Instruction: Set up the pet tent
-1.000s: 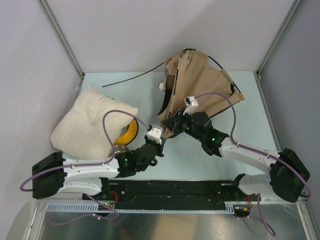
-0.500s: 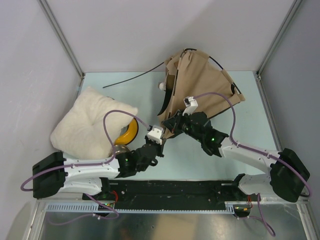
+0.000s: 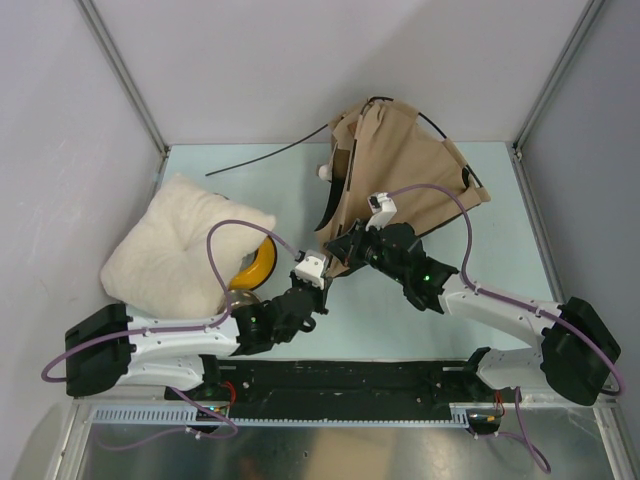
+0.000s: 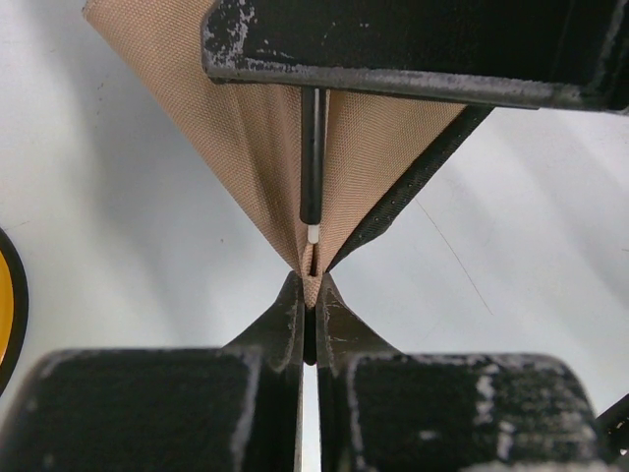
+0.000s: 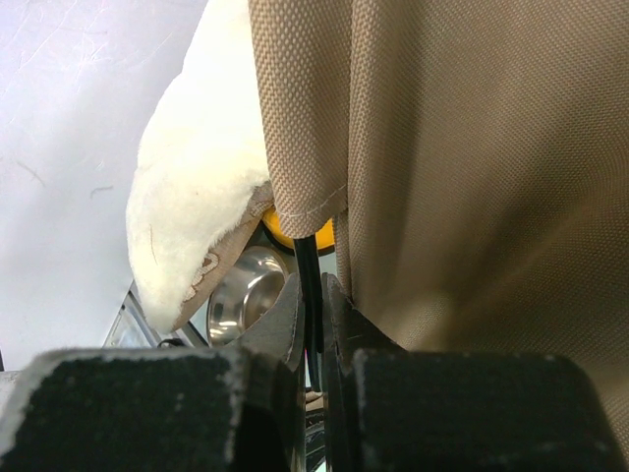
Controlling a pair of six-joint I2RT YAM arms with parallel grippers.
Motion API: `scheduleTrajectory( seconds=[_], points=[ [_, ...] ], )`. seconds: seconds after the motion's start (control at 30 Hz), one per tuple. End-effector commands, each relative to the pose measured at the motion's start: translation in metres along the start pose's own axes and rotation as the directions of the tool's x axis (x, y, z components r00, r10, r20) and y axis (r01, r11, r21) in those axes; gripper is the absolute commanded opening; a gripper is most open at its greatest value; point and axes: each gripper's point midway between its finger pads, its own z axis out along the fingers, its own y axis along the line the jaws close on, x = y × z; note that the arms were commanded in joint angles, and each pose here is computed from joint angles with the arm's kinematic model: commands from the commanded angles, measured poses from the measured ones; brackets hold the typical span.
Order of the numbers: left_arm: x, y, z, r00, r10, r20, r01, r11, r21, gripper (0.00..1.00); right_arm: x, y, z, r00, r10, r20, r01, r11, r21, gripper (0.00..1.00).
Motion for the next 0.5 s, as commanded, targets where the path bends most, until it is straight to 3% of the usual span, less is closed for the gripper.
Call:
scheduleTrajectory(
  seconds=[0.0, 0.47],
  points=[
    [0.101, 0.013, -0.034, 0.911, 0.251, -0.329, -0.226, 0.968, 0.112, 0.00, -0.158, 0.009, -0.018, 0.861, 0.045, 0.507, -0.070, 0.997, 0.030, 0.00],
    [0.087, 0.013, -0.035, 0.913, 0.265, -0.311, -0.242, 0.964, 0.112, 0.00, -0.137, 0.005, -0.004, 0.885, -0.008, 0.465, -0.028, 0.997, 0.071, 0.00]
  ],
)
